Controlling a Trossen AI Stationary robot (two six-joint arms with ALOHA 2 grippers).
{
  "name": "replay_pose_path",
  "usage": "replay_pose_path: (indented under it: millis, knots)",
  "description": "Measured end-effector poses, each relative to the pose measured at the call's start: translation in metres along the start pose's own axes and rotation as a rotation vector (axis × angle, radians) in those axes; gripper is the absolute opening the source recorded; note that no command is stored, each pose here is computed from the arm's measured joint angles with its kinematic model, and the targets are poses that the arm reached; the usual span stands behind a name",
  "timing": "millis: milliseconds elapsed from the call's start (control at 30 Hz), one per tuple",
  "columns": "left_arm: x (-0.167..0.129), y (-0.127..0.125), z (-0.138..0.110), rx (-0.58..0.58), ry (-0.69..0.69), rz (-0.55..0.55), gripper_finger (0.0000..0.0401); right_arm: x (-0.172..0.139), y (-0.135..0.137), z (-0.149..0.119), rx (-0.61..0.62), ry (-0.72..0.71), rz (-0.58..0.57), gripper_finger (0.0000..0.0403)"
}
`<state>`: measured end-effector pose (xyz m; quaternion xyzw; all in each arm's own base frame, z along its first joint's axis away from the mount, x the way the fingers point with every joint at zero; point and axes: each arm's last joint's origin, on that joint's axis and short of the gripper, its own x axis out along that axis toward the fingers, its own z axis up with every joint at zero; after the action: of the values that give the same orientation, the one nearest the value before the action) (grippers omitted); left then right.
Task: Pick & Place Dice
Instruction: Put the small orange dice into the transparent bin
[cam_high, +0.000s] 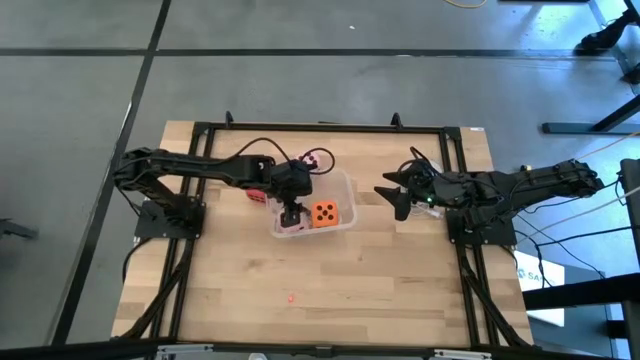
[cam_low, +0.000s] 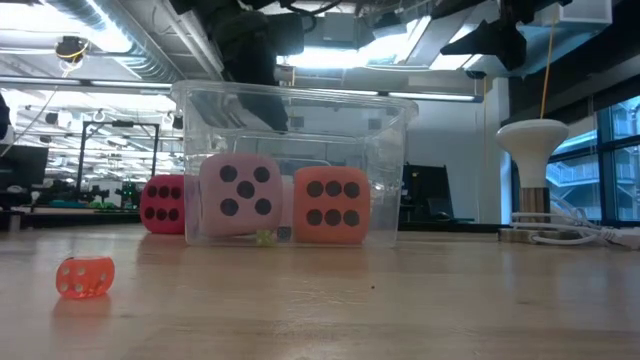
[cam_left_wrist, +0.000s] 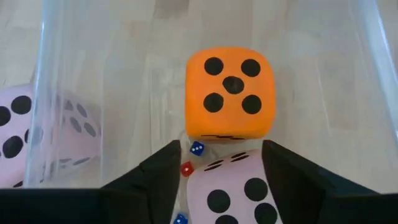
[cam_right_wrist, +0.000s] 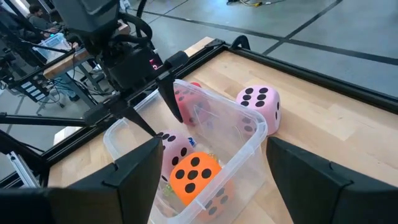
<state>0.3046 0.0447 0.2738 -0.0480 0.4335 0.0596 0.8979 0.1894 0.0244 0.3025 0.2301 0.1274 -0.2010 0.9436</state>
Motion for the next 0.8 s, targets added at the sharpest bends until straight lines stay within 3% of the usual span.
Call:
replay_pose_path:
  millis: [233, 333, 567, 700, 800]
  knots:
    - [-0.008, -0.003, 0.007, -0.061, -0.021, -0.003, 0.0239, 0.000, 0.000, 0.000, 0.000, 0.006, 0.009, 0.0285]
    - [-0.024, -0.009, 0.020, -0.029, -0.087, -0.079, 0.0236, 0.000, 0.000, 0.000, 0.000, 0.006, 0.009, 0.0285]
    - [-0.064, -0.052, 0.041, 0.271, -0.232, -0.213, 0.0228, 0.000, 0.000, 0.000, 0.000, 0.006, 0.009, 0.0285]
    - [-0.068, -0.084, 0.031, 0.457, -0.194, -0.260, 0.0228, 0.000, 0.000, 0.000, 0.000, 0.006, 0.009, 0.0285]
    - [-0.066, -0.101, 0.021, 0.516, -0.130, -0.266, 0.0228, 0.000, 0.000, 0.000, 0.000, 0.006, 0.009, 0.0285]
